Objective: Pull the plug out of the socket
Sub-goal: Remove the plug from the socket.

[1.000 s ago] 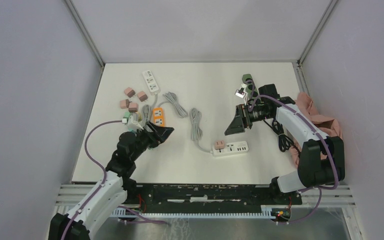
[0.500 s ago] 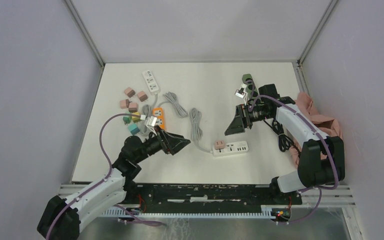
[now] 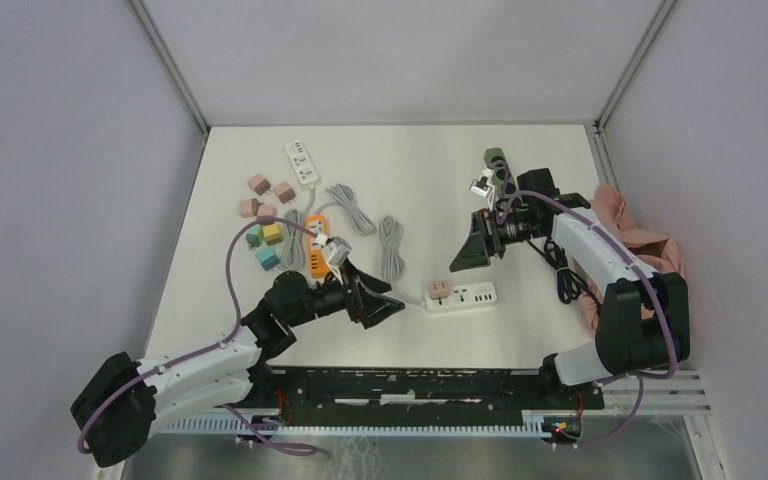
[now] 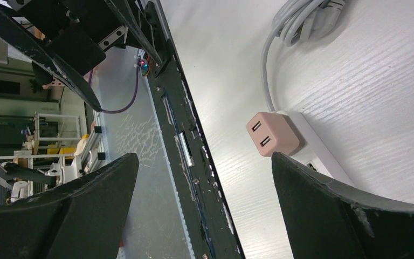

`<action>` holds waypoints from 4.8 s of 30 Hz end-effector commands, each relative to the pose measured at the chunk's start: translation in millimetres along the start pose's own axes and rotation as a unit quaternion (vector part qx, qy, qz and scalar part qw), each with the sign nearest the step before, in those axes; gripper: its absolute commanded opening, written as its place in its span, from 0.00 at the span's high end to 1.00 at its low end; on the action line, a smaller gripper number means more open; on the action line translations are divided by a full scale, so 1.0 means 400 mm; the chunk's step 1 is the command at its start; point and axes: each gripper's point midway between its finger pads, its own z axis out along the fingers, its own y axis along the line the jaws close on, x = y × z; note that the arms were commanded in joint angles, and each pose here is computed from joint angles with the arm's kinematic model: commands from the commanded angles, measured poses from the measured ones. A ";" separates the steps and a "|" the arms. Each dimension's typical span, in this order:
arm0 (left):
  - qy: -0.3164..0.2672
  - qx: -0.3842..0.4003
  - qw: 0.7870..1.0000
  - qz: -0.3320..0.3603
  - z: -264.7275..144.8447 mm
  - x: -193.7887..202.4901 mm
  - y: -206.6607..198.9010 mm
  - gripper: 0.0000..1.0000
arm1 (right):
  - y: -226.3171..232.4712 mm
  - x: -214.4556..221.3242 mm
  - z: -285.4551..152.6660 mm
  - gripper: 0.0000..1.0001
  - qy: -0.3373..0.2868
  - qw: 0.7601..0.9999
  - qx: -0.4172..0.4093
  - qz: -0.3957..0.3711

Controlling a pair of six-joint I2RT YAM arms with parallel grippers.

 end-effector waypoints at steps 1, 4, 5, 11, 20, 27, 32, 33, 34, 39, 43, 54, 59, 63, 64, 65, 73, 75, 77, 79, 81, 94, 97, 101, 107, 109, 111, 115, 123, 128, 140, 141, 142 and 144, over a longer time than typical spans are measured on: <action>-0.030 0.032 0.996 0.081 0.024 -0.048 -0.041 0.16 | 0.024 -0.040 -0.017 0.00 -0.017 0.998 0.000 -0.053; -0.027 0.035 0.994 0.096 0.025 -0.032 -0.036 0.15 | 0.023 -0.042 -0.025 0.00 -0.019 0.994 0.010 -0.109; -0.028 0.036 0.994 0.100 0.023 -0.029 -0.034 0.15 | 0.027 -0.041 -0.028 0.00 -0.022 0.990 0.010 -0.138; -0.046 0.034 0.990 0.132 0.006 -0.018 -0.016 0.14 | 0.053 -0.027 -0.033 0.00 -0.066 0.945 0.007 -0.320; -0.067 -0.007 0.987 0.147 -0.017 -0.010 0.031 0.09 | 0.085 0.013 -0.020 0.00 0.047 0.878 -0.002 -0.477; -0.072 -0.023 0.986 0.151 -0.024 -0.005 0.052 0.07 | 0.015 0.060 0.025 0.00 0.086 0.865 0.038 -0.493; -0.080 -0.030 0.984 0.154 -0.028 -0.005 0.061 0.05 | -0.040 0.093 0.054 0.02 0.135 0.853 0.063 -0.499; -0.079 -0.029 0.984 0.154 -0.027 -0.004 0.061 0.05 | -0.049 0.098 0.061 0.03 0.142 0.851 0.065 -0.501; -0.079 -0.029 0.984 0.154 -0.028 -0.003 0.061 0.05 | -0.055 0.102 0.068 0.04 0.148 0.851 0.067 -0.500; -0.068 -0.020 0.985 0.156 -0.025 0.012 0.059 0.05 | -0.090 0.104 0.104 0.09 0.167 0.848 0.091 -0.494; -0.061 -0.008 0.985 0.161 -0.021 0.025 0.055 0.05 | -0.114 0.102 0.132 0.16 0.179 0.844 0.109 -0.494; -0.045 0.000 0.983 0.177 -0.017 0.051 0.065 0.05 | -0.148 0.126 0.188 0.59 0.237 0.816 0.122 -0.513; -0.055 0.012 0.981 0.186 -0.028 0.059 0.059 0.05 | -0.141 0.124 0.186 0.85 0.237 0.815 0.120 -0.515; -0.076 0.027 0.975 0.207 -0.044 0.057 0.046 0.05 | -0.092 0.120 0.183 1.00 0.224 0.828 0.091 -0.505; -0.080 0.030 0.973 0.214 -0.046 0.057 0.043 0.05 | -0.074 0.128 0.184 1.00 0.222 0.832 0.072 -0.504; -0.081 0.030 0.972 0.219 -0.047 0.060 0.042 0.05 | -0.059 0.134 0.183 1.00 0.221 0.833 0.057 -0.504; -0.062 0.015 0.963 0.263 -0.031 0.092 0.050 0.02 | -0.022 0.135 0.172 1.00 0.198 0.846 0.021 -0.495; -0.056 0.011 0.959 0.276 -0.024 0.099 0.053 0.02 | -0.018 0.133 0.170 1.00 0.193 0.849 0.017 -0.491; -0.046 0.008 0.956 0.289 -0.015 0.109 0.058 0.02 | -0.017 0.132 0.168 1.00 0.190 0.852 0.015 -0.488; -0.040 0.007 0.952 0.302 -0.003 0.115 0.061 0.02 | -0.021 0.132 0.165 1.00 0.190 0.853 0.016 -0.486; -0.035 0.009 0.949 0.312 0.008 0.122 0.061 0.02 | -0.020 0.131 0.161 1.00 0.189 0.854 0.014 -0.484; -0.022 0.037 0.934 0.355 0.084 0.143 0.063 0.02 | -0.016 0.134 0.134 1.00 0.180 0.858 -0.006 -0.481; -0.015 0.041 0.927 0.371 0.096 0.154 0.070 0.02 | -0.019 0.136 0.134 1.00 0.182 0.858 -0.007 -0.480; -0.003 0.055 0.923 0.381 0.123 0.168 0.069 0.02 | -0.019 0.134 0.133 1.00 0.180 0.859 -0.006 -0.480; 0.003 0.075 0.922 0.380 0.172 0.182 0.053 0.04 | -0.020 0.135 0.134 1.00 0.176 0.859 -0.007 -0.481; 0.008 0.080 0.923 0.376 0.187 0.194 0.049 0.05 | -0.018 0.134 0.134 1.00 0.174 0.859 -0.008 -0.481; 0.009 0.079 0.925 0.372 0.197 0.204 0.050 0.06 | -0.015 0.130 0.134 1.00 0.169 0.859 -0.008 -0.483; 0.004 0.072 0.930 0.360 0.209 0.218 0.066 0.07 | -0.002 0.132 0.134 1.00 0.159 0.856 -0.015 -0.492; -0.003 0.073 0.935 0.346 0.244 0.218 0.067 0.17 | 0.004 0.137 0.139 1.00 0.152 0.856 -0.026 -0.494; -0.001 0.076 0.938 0.337 0.256 0.226 0.066 0.24 | 0.005 0.139 0.142 1.00 0.151 0.856 -0.029 -0.493; 0.009 0.065 0.946 0.319 0.253 0.243 0.083 0.97 | 0.029 0.172 0.162 1.00 0.149 0.854 -0.063 -0.494; 0.012 0.066 0.946 0.318 0.252 0.247 0.084 0.97 | 0.039 0.170 0.171 1.00 0.145 0.856 -0.068 -0.491; 0.014 0.067 0.946 0.318 0.252 0.251 0.086 0.97 | 0.045 0.164 0.176 1.00 0.141 0.860 -0.068 -0.486; 0.017 0.066 0.945 0.319 0.250 0.255 0.089 0.97 | 0.048 0.139 0.180 1.00 0.137 0.870 -0.055 -0.470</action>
